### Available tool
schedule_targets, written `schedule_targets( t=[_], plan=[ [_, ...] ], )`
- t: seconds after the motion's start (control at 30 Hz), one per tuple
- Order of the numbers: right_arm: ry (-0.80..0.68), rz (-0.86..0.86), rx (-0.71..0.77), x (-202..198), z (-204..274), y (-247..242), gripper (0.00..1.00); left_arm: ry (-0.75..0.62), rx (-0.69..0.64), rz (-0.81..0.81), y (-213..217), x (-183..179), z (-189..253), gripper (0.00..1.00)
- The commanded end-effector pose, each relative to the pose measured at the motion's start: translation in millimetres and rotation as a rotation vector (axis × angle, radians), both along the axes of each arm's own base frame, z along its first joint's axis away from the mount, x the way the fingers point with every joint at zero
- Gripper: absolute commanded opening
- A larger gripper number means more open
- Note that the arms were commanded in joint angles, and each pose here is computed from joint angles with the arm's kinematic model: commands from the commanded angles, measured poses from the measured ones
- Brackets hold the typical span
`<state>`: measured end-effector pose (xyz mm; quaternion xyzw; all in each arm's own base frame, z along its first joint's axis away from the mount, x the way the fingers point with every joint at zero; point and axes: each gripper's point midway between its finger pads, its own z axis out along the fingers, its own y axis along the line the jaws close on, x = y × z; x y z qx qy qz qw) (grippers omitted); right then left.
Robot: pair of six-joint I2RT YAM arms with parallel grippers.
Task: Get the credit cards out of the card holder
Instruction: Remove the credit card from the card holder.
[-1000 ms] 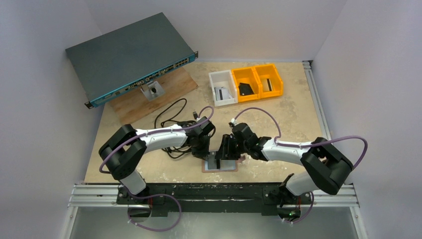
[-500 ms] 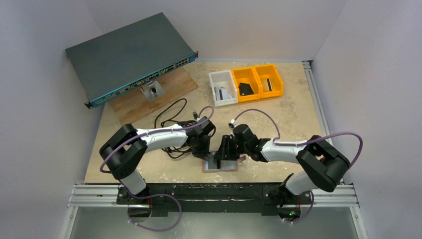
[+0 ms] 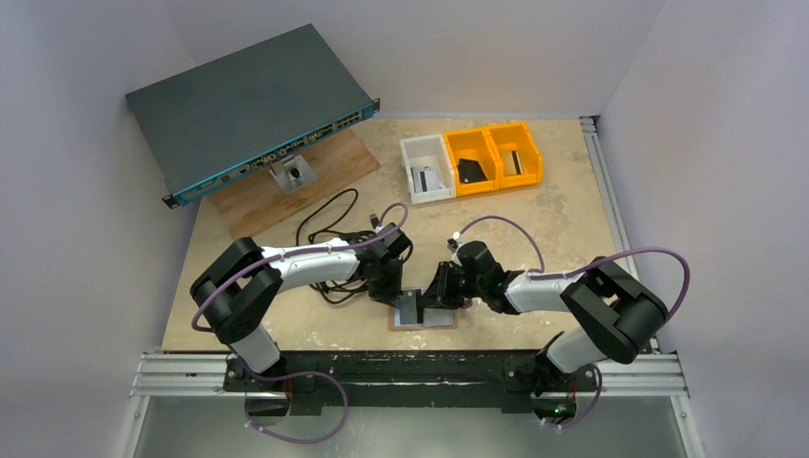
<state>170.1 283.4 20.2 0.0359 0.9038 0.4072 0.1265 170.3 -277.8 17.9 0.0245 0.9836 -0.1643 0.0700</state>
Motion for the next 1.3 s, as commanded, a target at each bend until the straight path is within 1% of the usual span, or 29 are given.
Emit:
schedule_targets(
  t=[0.0,0.1,0.47,0.67,0.7,0.73,0.77,0.83,0.87,0.93,1.03,1.1,1.27],
  plan=[
    [-0.004,0.008,0.047,-1.5,6.5,3.6,0.07,0.01,0.078,0.017,16.1,-4.5,-23.0,0.0],
    [-0.009,0.006,0.05,-1.2,7.6,2.8,0.0,0.012,0.085,0.018,17.5,-5.1,-23.0,0.0],
    [-0.026,-0.045,-0.003,3.4,2.4,-23.6,0.0,0.016,0.133,0.022,27.6,-6.8,-25.5,0.0],
    [-0.019,-0.037,0.006,0.5,0.2,-24.1,0.0,0.016,0.133,0.021,27.3,-6.5,-25.5,0.0],
    [-0.019,-0.031,0.014,0.4,0.7,-22.5,0.02,0.015,0.129,0.02,26.0,-5.8,-25.2,0.0],
    [-0.023,-0.024,0.024,0.8,1.8,-20.4,0.09,0.015,0.129,0.02,25.7,-5.6,-25.1,0.0],
    [-0.024,-0.022,0.029,1.8,2.3,-19.1,0.18,0.016,0.127,0.019,25.2,-5.7,-25.3,0.0],
    [-0.026,-0.025,0.037,3.8,2.8,-17.0,0.28,0.017,0.124,0.016,23.9,-5.8,-25.0,0.0],
    [-0.027,-0.024,0.044,4.2,3.6,-15.7,0.3,0.017,0.123,0.015,23.3,-5.5,-24.9,0.0],
    [-0.021,-0.019,0.051,4.0,2.8,-14.1,0.31,0.018,0.12,0.013,22.4,-5.2,-24.5,0.0],
    [-0.014,-0.017,0.058,3.8,1.2,-12.4,0.27,0.014,0.116,0.011,20.9,-4.0,-22.7,0.0],
    [-0.01,-0.016,0.06,4.3,0.7,-11.4,0.21,0.012,0.115,0.008,20.2,-3.4,-21.8,0.0],
    [-0.009,-0.018,0.052,4.1,1.7,-12.7,0.0,0.013,0.128,0.009,22.1,-3.2,-20.4,0.0]
  ],
)
